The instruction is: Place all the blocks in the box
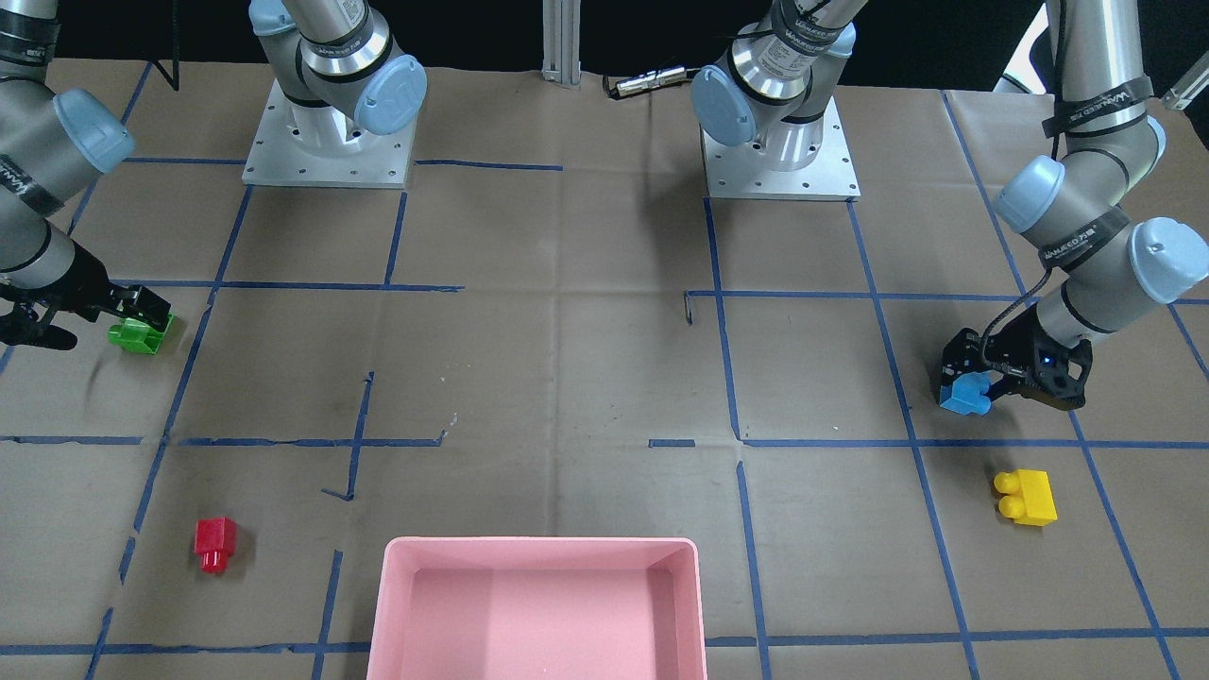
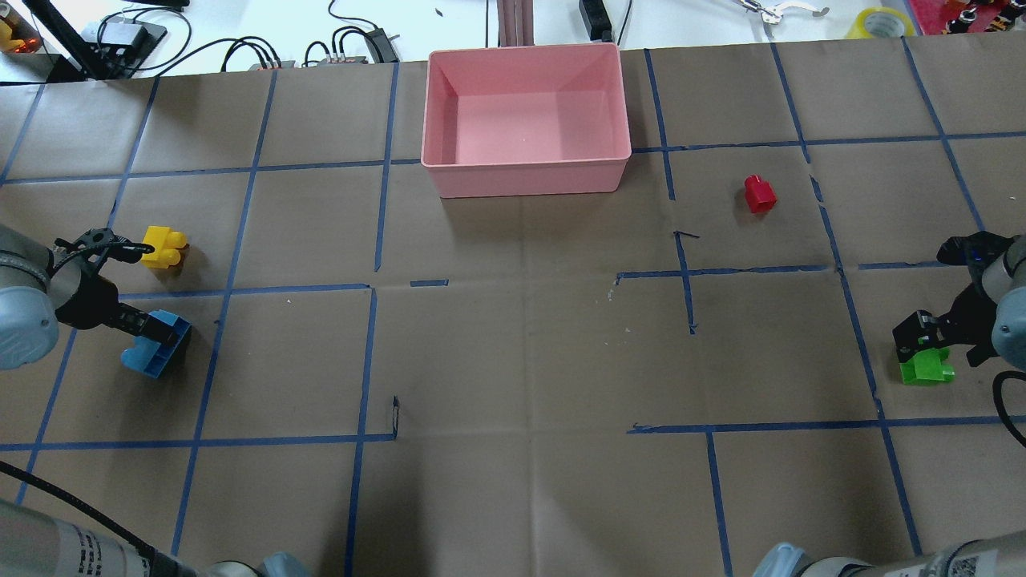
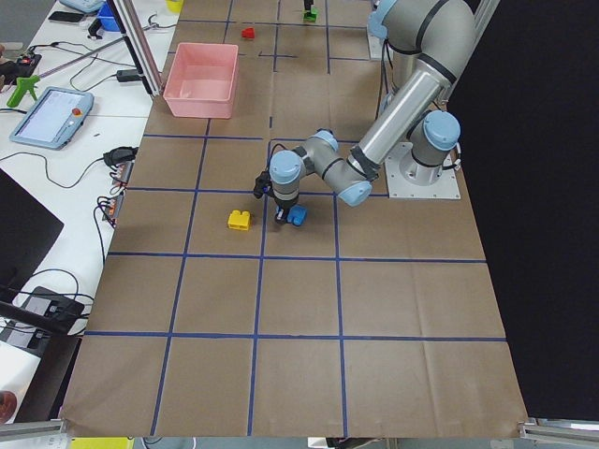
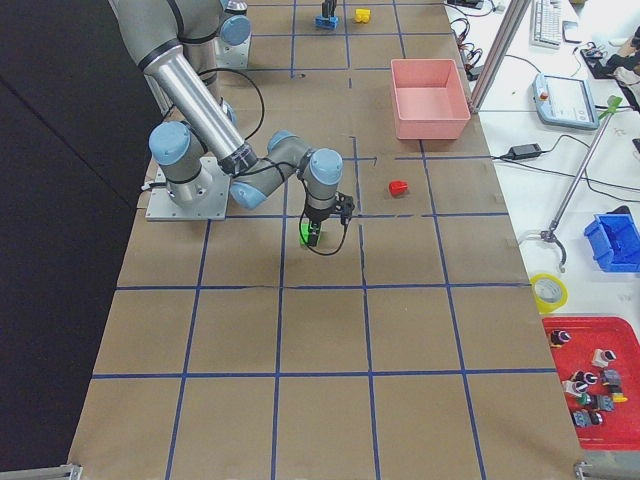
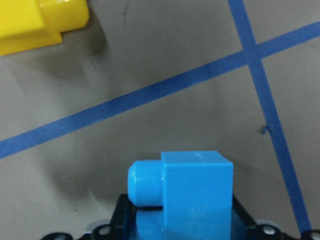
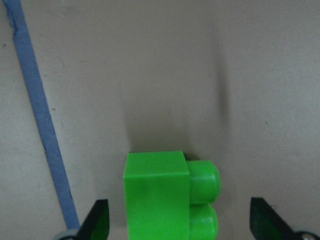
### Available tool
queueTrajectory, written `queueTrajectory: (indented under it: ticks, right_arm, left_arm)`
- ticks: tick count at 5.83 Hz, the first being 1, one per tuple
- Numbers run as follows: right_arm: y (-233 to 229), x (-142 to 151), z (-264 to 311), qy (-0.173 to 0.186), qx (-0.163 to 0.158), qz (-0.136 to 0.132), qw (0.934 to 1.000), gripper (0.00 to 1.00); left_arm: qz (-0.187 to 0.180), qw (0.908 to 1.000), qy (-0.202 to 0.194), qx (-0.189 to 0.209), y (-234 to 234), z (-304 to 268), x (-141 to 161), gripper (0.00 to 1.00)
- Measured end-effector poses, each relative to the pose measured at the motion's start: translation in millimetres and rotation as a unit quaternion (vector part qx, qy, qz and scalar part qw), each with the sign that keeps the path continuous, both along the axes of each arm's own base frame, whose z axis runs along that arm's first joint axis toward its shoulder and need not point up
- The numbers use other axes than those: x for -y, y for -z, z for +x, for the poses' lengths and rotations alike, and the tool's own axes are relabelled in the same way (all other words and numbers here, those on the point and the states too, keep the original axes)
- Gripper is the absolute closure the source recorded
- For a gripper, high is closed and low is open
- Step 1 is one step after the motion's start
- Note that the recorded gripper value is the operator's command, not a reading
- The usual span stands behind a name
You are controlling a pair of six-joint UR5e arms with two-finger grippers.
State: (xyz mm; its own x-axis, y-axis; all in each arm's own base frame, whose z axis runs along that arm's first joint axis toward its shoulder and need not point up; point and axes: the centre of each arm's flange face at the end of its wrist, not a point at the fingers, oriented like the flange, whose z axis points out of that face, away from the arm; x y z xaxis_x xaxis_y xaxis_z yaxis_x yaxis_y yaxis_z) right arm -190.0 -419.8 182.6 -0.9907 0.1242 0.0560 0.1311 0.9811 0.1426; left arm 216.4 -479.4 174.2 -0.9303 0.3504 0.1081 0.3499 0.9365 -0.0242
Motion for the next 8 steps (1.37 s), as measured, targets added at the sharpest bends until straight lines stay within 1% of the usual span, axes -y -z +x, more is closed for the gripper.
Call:
queueTrajectory:
  ticks: [1, 2, 3, 4, 5, 6, 7, 8]
  right_arm:
    - [3, -3, -2, 0.003, 0.000, 0.005, 1.0000, 0.01]
    - [6, -5, -3, 0.005, 0.002, 0.009, 0.9999, 0.01]
    - [8, -6, -3, 0.006, 0.003, 0.011, 0.9999, 0.04]
    - [9, -7, -2, 0.006, 0.005, 0.012, 0.9999, 0.12]
    - [9, -7, -2, 0.007, 0.005, 0.012, 0.9999, 0.12]
    - [9, -7, -2, 0.007, 0.005, 0.010, 0.9999, 0.12]
    - [8, -6, -3, 0.007, 0.005, 0.009, 0.9999, 0.12]
    - [8, -6, -3, 0.007, 0.005, 0.008, 0.9999, 0.12]
  left_arm:
    - [0.002, 1.0000, 0.001, 0.008, -2, 2, 0, 0.81]
    - [-0.008, 0.9998, 0.002, 0.020, -16, 6, 5, 0.81]
    - [-0.026, 0.9990, 0.002, 0.036, -45, 15, 18, 0.81]
    - [-0.041, 0.9979, 0.009, 0.049, -83, 20, 39, 0.81]
    - [-0.054, 0.9965, 0.017, 0.062, -125, 8, 71, 0.81]
    - [-0.063, 0.9957, 0.001, 0.069, -162, -23, 111, 0.81]
    - [-0.071, 0.9947, -0.032, 0.067, -187, -64, 150, 0.81]
    - [-0.073, 0.9929, -0.074, 0.058, -200, -114, 189, 0.81]
